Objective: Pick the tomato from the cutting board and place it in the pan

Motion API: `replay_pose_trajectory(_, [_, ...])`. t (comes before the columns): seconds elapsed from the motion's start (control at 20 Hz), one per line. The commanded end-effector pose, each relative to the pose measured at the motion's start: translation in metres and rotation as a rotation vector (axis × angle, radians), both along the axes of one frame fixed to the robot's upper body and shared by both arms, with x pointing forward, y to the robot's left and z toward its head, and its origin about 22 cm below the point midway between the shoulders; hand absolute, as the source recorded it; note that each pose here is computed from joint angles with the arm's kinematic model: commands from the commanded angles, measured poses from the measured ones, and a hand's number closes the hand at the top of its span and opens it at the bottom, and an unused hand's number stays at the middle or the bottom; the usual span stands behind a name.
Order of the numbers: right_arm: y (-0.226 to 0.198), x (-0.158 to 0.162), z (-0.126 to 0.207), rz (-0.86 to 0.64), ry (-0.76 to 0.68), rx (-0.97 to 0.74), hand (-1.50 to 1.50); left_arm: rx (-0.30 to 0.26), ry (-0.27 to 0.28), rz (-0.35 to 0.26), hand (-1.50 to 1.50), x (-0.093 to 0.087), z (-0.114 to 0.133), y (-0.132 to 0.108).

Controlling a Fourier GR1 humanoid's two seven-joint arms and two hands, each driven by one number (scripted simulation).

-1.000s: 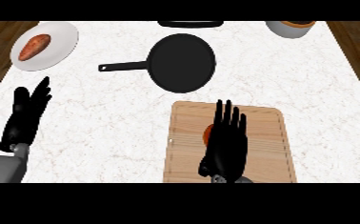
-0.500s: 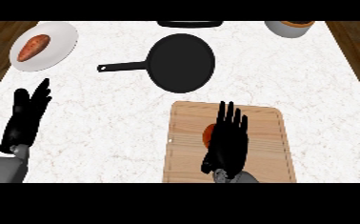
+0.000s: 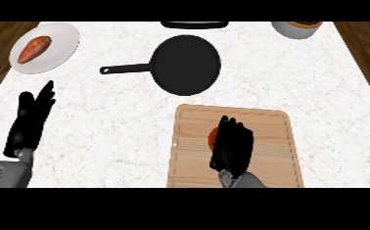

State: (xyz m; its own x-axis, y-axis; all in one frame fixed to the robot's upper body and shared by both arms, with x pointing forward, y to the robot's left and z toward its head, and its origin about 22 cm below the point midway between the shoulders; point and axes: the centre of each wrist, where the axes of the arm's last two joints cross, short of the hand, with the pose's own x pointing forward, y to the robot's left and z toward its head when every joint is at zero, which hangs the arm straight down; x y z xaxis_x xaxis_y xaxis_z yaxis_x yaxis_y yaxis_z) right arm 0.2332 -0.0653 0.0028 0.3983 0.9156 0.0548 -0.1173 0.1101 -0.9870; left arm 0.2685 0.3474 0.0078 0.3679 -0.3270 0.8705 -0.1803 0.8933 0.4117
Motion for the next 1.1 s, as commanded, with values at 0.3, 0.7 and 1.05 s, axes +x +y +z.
replay_pose_trajectory(0.3, [-0.005, -0.024, -0.011, -0.368, 0.118, 0.081, 1.50, 0.002, 0.000, 0.005, 0.00, -0.002, 0.003, 0.011])
replay_pose_trajectory(0.7, [-0.010, -0.051, 0.007, -0.427, -0.047, 0.179, 1.50, 0.013, 0.008, 0.037, 0.00, -0.008, 0.000, 0.016])
replay_pose_trajectory(1.05, [0.007, -0.040, 0.067, -0.318, -0.471, 0.055, 1.50, 0.027, 0.012, 0.005, 0.00, -0.005, 0.007, 0.014])
